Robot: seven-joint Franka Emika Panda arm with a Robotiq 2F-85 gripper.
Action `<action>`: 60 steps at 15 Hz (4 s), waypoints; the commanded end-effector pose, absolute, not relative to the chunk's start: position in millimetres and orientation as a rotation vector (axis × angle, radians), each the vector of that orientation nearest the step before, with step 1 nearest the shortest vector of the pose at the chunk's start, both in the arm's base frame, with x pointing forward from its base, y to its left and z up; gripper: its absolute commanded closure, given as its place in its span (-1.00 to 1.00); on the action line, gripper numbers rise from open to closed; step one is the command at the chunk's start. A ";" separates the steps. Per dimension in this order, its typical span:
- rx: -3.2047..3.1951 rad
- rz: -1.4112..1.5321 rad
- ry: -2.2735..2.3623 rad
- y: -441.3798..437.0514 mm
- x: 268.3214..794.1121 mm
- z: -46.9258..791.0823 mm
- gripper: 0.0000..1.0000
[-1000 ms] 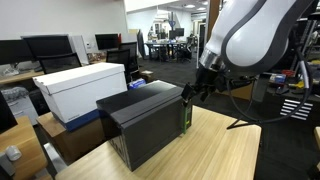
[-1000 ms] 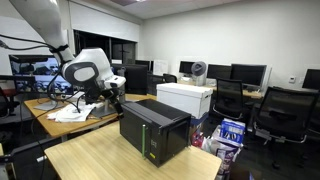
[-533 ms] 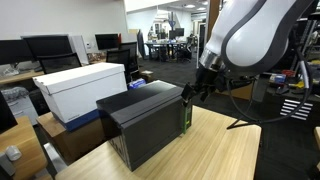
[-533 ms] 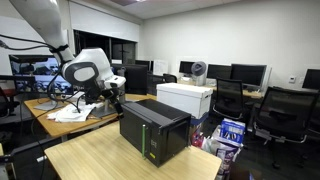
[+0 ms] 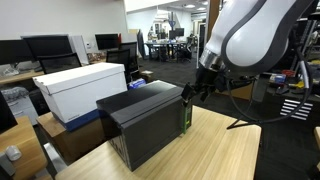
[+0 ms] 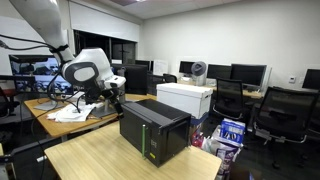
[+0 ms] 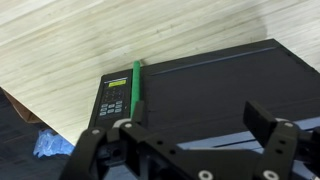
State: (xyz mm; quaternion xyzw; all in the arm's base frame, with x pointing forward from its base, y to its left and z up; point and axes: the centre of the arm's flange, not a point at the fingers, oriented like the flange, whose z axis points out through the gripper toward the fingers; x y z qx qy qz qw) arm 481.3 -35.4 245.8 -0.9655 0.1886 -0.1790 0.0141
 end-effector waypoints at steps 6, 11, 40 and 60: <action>-3.019 -0.541 0.595 -50.4 498.2 222.2 -1.00; -3.034 -0.568 0.628 -76.0 520.0 182.4 -1.00; -3.144 -0.728 0.182 -99.0 532.1 81.4 0.80; -3.198 -0.303 0.207 39.3 396.4 72.7 -0.15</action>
